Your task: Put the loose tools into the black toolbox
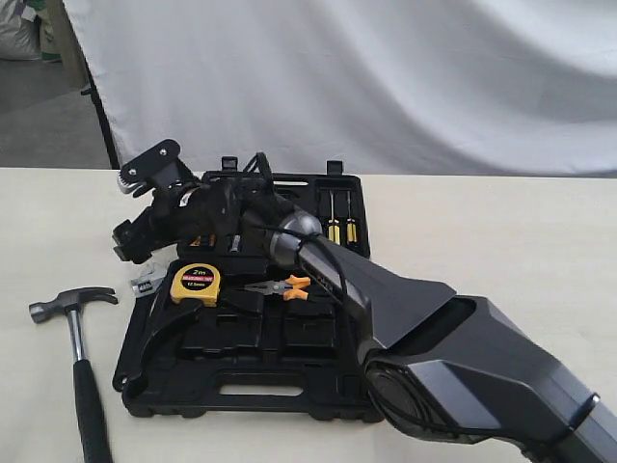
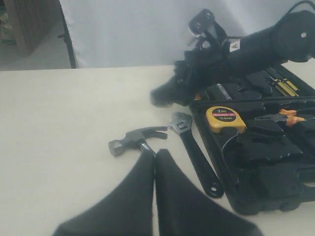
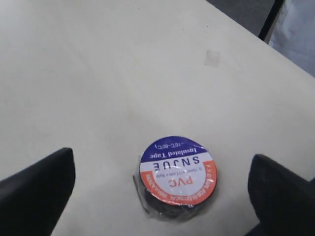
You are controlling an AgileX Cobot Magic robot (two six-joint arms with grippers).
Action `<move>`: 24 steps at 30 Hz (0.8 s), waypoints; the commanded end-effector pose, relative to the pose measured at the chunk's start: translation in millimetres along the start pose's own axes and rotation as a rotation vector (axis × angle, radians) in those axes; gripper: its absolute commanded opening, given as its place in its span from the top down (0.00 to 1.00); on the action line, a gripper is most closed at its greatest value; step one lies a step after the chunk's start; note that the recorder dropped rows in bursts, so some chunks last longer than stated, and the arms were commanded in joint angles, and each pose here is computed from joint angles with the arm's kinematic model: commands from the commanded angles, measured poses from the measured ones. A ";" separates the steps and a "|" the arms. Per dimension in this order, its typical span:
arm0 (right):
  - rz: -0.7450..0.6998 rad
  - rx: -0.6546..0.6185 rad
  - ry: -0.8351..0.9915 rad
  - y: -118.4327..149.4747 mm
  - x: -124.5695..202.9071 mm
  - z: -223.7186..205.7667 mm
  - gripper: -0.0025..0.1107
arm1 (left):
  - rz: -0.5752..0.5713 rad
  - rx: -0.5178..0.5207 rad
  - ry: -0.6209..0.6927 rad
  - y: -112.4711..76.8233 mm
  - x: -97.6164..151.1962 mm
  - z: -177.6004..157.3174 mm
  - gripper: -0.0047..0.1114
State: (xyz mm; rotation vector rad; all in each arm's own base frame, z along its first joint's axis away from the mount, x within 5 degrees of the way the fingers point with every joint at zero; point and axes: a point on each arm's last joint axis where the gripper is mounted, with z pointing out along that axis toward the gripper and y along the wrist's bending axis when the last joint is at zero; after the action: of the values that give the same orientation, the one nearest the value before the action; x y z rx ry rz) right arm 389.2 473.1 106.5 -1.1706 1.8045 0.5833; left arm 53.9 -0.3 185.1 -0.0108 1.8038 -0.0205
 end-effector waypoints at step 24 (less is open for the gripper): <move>0.276 -0.295 0.147 -64.0 -93.2 -141.9 0.97 | -0.008 0.010 0.000 -0.6 0.8 0.2 0.96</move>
State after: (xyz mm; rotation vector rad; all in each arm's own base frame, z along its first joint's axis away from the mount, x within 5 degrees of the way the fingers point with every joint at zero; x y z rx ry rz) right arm 406.5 379.9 259.3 -1.2035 2.0707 0.8852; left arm 53.9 -0.3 185.1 -0.0108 1.8038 -0.0205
